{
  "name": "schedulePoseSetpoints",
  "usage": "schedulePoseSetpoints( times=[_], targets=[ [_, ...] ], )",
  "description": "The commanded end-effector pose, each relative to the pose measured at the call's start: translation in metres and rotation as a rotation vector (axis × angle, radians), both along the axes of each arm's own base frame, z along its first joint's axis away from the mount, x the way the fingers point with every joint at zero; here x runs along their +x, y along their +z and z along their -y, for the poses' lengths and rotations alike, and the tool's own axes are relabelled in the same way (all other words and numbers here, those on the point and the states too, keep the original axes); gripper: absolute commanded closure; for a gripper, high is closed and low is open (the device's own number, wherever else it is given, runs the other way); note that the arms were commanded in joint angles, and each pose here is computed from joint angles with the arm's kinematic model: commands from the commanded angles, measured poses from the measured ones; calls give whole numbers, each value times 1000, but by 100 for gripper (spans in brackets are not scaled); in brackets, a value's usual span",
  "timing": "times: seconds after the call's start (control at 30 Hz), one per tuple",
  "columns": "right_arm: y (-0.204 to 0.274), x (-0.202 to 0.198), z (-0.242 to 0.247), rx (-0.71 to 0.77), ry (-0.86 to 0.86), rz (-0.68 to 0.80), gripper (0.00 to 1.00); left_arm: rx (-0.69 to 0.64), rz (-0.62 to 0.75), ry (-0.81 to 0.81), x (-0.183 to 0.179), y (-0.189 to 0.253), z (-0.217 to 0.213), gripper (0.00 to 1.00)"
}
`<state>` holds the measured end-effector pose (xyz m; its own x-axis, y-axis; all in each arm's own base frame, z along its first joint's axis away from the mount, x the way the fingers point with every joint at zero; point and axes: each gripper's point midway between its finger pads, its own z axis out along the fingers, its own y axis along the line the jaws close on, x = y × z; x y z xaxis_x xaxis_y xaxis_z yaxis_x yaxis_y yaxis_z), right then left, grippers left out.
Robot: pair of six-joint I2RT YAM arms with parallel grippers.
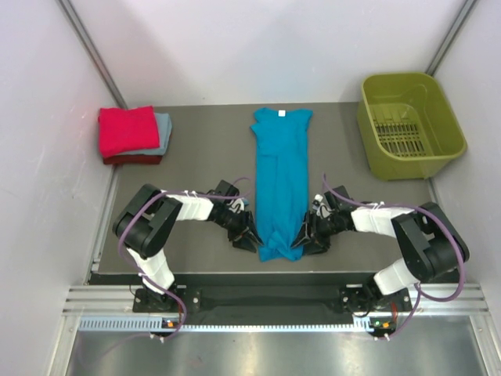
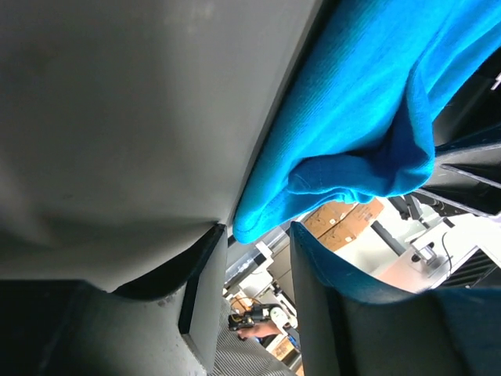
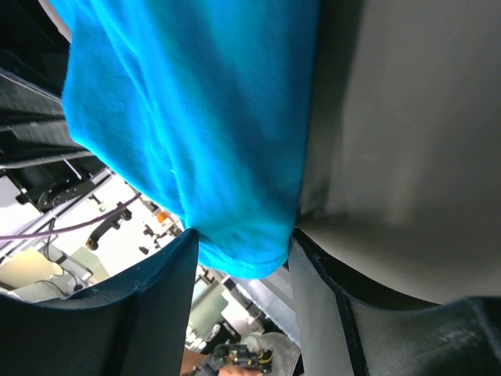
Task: Fold and stack the t-shirts
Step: Fold the tshirt
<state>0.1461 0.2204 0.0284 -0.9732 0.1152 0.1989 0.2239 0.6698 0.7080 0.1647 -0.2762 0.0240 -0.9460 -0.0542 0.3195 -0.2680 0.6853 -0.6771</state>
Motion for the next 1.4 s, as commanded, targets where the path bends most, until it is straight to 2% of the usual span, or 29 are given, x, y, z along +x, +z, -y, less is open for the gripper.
schedulePoseSetpoints(
  times=[0.0, 0.2, 0.3, 0.5, 0.6, 0.67, 0.7, 0.73, 0.83, 0.93, 1.07, 1.27, 1.37],
  targets=[
    [8, 14, -8, 12, -1, 46, 50, 86, 33, 3, 0, -22, -5, 57],
    [4, 12, -3, -8, -1, 52, 53, 87, 27, -10, -4, -24, 0, 63],
    [3, 11, -1, -12, -2, 52, 57, 89, 15, -23, -7, -28, 4, 70],
    [1, 10, 3, -8, -7, 58, 64, 86, 21, -36, -9, -27, 7, 76],
    [1, 10, 2, -5, -7, 60, 66, 84, 27, -37, -9, -27, 7, 87],
    [2, 13, 1, -2, -7, 67, 68, 82, 37, -37, -8, -25, 7, 100],
    [3, 14, 1, -1, -7, 71, 69, 81, 48, -39, -7, -23, 7, 100],
    [4, 15, 1, 1, -6, 79, 79, 98, 53, -38, -5, -21, 6, 100],
    [7, 19, 7, -18, -15, 94, 99, 104, 114, -38, 6, -10, 4, 100],
    [11, 18, 14, -32, -16, 112, 100, 114, 166, -21, 25, 4, -9, 100],
    [15, 16, 24, -43, -12, 148, 100, 113, 190, -37, 28, 16, -23, 100],
    [23, 18, 27, -36, -13, 207, 100, 66, 254, -55, 31, 32, -20, 100],
    [19, 18, 30, -55, -25, 212, 99, 60, 244, -53, 30, 31, -18, 100]
  ],
)
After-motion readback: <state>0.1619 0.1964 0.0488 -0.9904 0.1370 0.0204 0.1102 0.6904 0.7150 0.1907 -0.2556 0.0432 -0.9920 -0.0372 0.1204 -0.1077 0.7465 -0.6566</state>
